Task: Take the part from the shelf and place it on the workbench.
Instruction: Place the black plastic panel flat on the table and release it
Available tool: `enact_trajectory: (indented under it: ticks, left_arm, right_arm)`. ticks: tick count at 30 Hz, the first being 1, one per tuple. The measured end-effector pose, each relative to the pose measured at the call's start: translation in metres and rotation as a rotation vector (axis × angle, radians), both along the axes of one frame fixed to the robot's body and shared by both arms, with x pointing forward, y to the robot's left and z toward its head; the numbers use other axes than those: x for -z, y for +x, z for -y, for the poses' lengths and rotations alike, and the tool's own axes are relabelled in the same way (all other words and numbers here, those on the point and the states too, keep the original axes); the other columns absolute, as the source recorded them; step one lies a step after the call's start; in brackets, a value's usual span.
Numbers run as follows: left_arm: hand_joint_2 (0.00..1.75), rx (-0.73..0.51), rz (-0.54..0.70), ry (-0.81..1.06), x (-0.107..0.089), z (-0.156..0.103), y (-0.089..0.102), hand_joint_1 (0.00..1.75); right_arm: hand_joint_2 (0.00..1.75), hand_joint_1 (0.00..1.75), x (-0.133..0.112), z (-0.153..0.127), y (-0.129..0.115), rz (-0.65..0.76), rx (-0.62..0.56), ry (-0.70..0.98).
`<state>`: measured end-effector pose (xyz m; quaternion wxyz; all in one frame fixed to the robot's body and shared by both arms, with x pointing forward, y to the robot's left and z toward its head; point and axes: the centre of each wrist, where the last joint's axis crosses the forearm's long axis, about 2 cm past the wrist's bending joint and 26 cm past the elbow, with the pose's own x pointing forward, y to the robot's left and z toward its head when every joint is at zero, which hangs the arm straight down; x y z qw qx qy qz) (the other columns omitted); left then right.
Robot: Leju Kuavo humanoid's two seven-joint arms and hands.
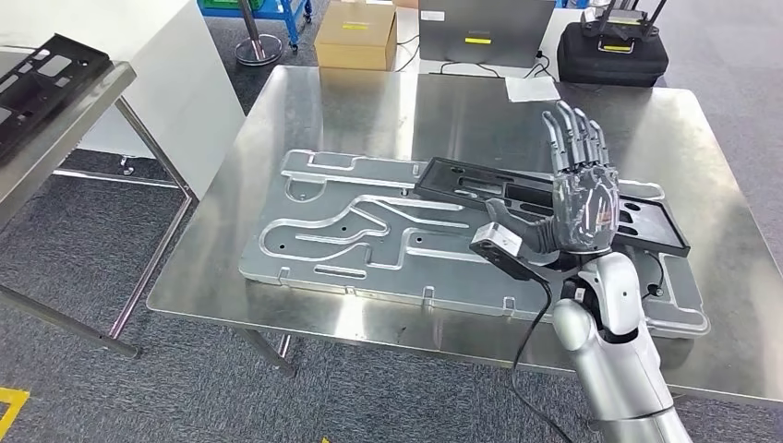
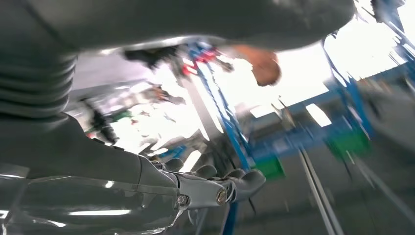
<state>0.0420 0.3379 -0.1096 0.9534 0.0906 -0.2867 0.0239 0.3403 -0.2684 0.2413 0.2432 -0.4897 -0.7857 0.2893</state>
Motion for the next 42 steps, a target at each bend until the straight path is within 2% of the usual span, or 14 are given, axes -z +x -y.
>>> enact_trajectory:
  ticks: [5,8,12,14,18,22,24,29,32,42]
  left_arm:
    - [0.00,-0.031,0.023,-0.007,0.000,0.001,0.000,0.00]
    - [0.00,-0.045,0.029,-0.019,0.000,0.006,0.000,0.00]
    - [0.00,-0.090,0.030,-0.031,0.001,0.013,-0.004,0.00]
    - [0.00,-0.121,0.029,-0.039,0.002,0.016,-0.006,0.00]
    - [0.00,-0.184,0.027,-0.051,0.003,0.021,-0.011,0.00]
    - [0.00,-0.237,0.020,-0.050,0.003,0.024,-0.017,0.00]
    - [0.00,-0.254,0.015,-0.053,0.003,0.026,-0.019,0.00]
    - [0.00,-0.284,0.014,-0.061,0.003,0.031,-0.019,0.00]
    - [0.00,-0.295,0.021,-0.062,0.003,0.032,-0.017,0.00]
    - [0.00,-0.301,0.026,-0.075,0.003,0.037,-0.016,0.00]
  right_arm:
    - [0.00,0.00,-0.026,-0.035,-0.051,0.249,-0.139,0.179]
    - [0.00,0.00,-0.030,-0.044,-0.076,0.332,-0.200,0.278]
    - [1.75,0.00,-0.018,-0.052,-0.122,0.342,-0.360,0.464]
    - [1.75,0.00,-0.005,-0.053,-0.146,0.307,-0.438,0.570]
    - [0.00,0.00,0.024,-0.052,-0.180,0.131,-0.588,0.849]
    - [0.00,0.00,0.052,-0.043,-0.198,-0.029,-0.737,1.103]
    - [0.00,0.00,0.065,-0.032,-0.203,-0.050,-0.710,1.173]
    - [0.00,0.00,0.099,-0.005,-0.224,-0.072,-0.422,1.255]
    - [0.00,0.00,0.117,0.001,-0.234,-0.101,-0.294,1.281]
    - [0.00,0.00,0.170,-0.002,-0.252,-0.288,0.055,1.313]
